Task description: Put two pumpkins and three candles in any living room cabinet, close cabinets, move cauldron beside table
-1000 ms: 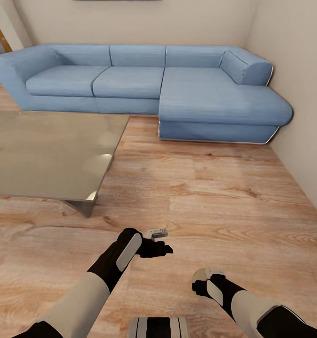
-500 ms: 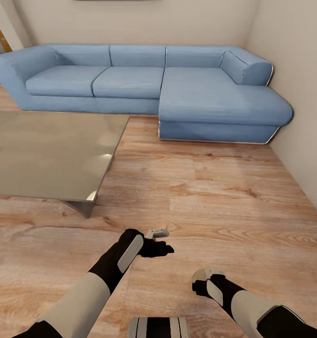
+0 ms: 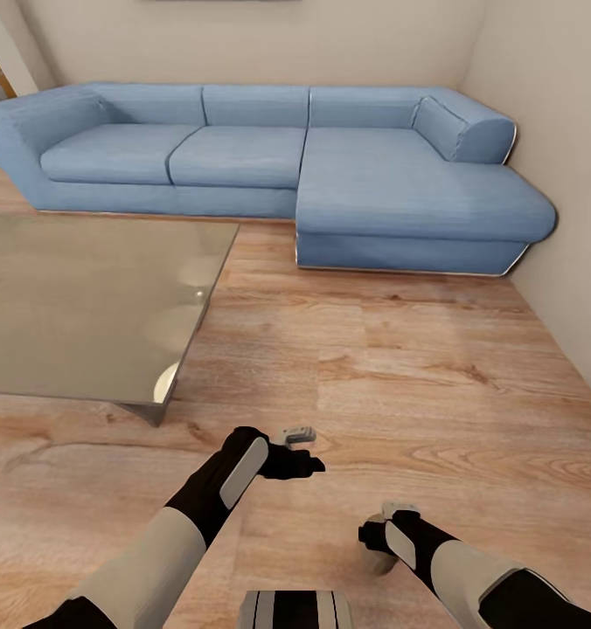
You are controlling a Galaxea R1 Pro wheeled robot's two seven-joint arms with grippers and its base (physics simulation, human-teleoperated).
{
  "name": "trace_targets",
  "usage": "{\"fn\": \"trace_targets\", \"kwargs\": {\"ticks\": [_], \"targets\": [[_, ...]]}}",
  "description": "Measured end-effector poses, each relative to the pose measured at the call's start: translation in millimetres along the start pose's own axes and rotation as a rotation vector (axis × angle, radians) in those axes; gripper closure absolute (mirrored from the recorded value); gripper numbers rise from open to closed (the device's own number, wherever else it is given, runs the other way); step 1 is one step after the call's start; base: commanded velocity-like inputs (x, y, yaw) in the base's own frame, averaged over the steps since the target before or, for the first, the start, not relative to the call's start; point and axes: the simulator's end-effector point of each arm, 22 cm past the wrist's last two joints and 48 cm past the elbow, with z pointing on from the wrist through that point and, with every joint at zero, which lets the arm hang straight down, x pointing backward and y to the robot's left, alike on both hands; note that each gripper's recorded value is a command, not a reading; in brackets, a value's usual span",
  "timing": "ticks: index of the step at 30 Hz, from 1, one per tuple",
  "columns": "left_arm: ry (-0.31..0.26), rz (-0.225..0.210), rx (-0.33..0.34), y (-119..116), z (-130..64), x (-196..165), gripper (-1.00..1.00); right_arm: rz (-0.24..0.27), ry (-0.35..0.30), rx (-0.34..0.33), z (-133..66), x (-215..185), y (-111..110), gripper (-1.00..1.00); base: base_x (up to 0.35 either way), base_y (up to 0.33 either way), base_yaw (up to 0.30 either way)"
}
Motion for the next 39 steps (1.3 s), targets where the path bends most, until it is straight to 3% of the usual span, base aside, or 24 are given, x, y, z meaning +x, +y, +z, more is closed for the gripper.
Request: {"fn": "trace_targets", "kwargs": {"ticks": [26,39], "targets": [[0.001,0.001,0.000,0,0.2,0,-1.00,0.003,-0.001,-0.002,0.0,0,1,1.00,0.001,0.000,0.000],[-0.044,0.026,-0.002,-12,-23.1,-14,-1.00,0.002,-0.054,-0.008,-21.2,-22,3,1.00,0.000,0.000,0.000]]}}
